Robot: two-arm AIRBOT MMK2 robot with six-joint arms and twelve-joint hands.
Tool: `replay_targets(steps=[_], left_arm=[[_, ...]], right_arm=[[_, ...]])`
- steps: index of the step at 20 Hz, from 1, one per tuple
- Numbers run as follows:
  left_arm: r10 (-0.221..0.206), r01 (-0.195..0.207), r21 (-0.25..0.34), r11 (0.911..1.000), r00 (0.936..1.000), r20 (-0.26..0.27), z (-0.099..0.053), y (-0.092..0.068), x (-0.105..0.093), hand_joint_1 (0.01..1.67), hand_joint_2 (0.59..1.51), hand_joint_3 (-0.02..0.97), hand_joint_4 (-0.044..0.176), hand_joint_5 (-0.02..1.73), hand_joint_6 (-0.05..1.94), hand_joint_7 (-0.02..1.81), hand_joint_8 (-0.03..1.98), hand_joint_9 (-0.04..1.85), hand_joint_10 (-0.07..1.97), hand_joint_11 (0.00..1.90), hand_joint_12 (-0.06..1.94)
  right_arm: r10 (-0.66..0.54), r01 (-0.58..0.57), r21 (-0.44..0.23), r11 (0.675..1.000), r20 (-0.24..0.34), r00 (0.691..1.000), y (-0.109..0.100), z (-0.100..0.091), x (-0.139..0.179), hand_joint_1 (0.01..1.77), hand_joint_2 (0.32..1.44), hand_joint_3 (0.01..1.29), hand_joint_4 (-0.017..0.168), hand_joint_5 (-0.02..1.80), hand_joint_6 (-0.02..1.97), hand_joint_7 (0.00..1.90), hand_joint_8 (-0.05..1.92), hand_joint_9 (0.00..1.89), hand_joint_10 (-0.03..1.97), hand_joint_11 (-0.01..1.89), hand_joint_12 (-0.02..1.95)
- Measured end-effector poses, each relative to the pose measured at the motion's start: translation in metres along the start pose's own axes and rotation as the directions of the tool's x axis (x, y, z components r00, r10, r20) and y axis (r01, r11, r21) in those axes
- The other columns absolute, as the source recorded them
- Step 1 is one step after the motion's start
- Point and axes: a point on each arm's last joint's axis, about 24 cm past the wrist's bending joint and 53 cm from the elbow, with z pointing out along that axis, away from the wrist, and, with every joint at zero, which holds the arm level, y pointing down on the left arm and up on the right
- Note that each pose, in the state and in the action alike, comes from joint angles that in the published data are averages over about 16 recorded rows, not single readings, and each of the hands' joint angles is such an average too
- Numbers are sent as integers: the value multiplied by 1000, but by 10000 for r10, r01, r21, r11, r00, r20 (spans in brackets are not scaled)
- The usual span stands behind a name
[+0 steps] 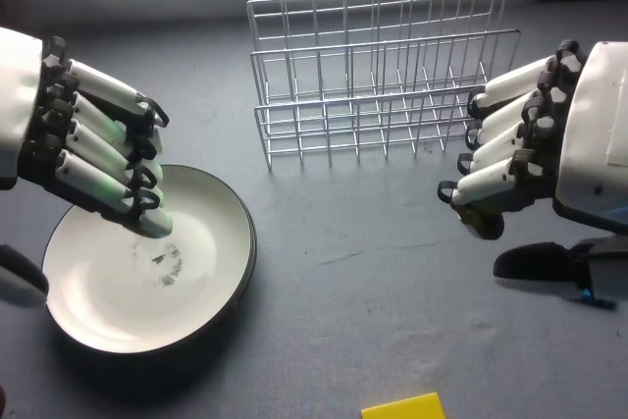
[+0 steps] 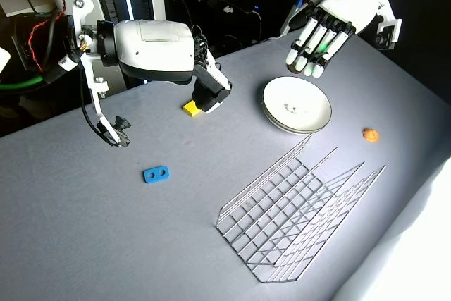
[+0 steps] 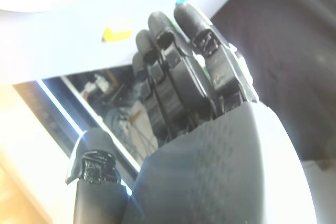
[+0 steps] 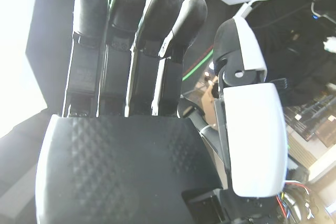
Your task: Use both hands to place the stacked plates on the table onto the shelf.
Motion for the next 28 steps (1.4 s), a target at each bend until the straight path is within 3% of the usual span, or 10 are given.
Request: replay_targets(steps=[8,12,19,24,28], left_arm=[[245,-242,98,9997,9990,-384,-2,-1,7,36,1115,49,0,114,10,130,10,147,11,73,190],[475,-468,115,9988,9959,-767,-5,0,16,26,1099,32,1,13,10,15,7,22,8,18,68],[763,-775,-7,9970,9837,-1626,-15,11,44,23,1102,32,1,19,9,21,5,29,8,24,83],[535,-631,-383,9973,9754,-2138,-20,29,72,21,1104,31,1,22,9,19,6,33,8,29,93],[287,-477,-705,9964,9682,-2486,-23,43,95,20,1105,29,1,22,9,18,5,32,7,28,100]], right_arm=[[88,-93,-218,9997,-212,9997,4,0,3,197,1203,44,4,206,223,251,195,222,237,149,323],[545,-576,-446,9973,-667,9963,8,2,7,197,1189,27,4,39,39,50,23,40,32,22,39],[1419,-1487,-288,9885,-1674,9756,5,5,18,667,1092,19,1,20,20,19,17,19,7,16,-3],[1893,-1874,290,9818,-2089,9594,-6,8,22,1006,1036,19,0,20,20,22,17,19,7,20,-3],[1899,-1813,592,9817,-2150,9580,-12,12,23,1149,1028,19,-2,19,20,22,17,19,7,21,-4]])
